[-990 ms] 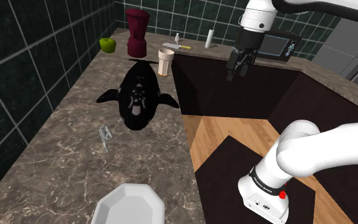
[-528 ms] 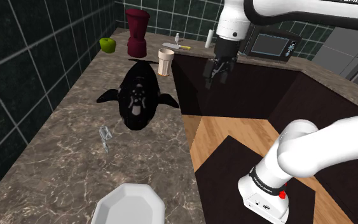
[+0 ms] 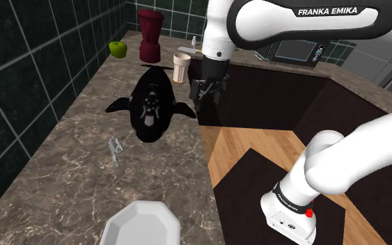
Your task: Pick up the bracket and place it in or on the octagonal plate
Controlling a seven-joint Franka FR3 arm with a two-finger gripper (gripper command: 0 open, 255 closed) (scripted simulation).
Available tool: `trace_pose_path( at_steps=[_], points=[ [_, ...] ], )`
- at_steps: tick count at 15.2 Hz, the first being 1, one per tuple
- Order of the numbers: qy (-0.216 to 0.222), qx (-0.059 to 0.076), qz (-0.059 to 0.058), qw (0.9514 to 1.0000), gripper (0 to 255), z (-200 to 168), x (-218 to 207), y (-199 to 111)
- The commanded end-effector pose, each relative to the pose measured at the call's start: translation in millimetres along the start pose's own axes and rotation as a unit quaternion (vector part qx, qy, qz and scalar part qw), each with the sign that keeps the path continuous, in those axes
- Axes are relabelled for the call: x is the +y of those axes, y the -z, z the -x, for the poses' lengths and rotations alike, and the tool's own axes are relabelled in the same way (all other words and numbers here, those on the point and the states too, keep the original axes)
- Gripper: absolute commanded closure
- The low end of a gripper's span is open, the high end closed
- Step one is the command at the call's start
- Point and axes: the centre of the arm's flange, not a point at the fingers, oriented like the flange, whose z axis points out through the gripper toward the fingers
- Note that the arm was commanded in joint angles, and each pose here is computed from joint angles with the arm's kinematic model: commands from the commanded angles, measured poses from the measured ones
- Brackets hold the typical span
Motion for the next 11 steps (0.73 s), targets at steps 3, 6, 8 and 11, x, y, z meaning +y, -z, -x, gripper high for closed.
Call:
trace_pose_path(
  at_steps=[3,6,8,11],
  points=[
    [0.001,0.000,-0.001,1.0000,0,-19,-45,-19],
    [0.002,0.000,-0.001,1.0000,0,-34,-79,-34],
    [0.003,0.000,-0.001,1.0000,0,-44,-101,-44],
    [0.004,0.000,-0.002,1.0000,0,-58,-135,-58]
  ],
)
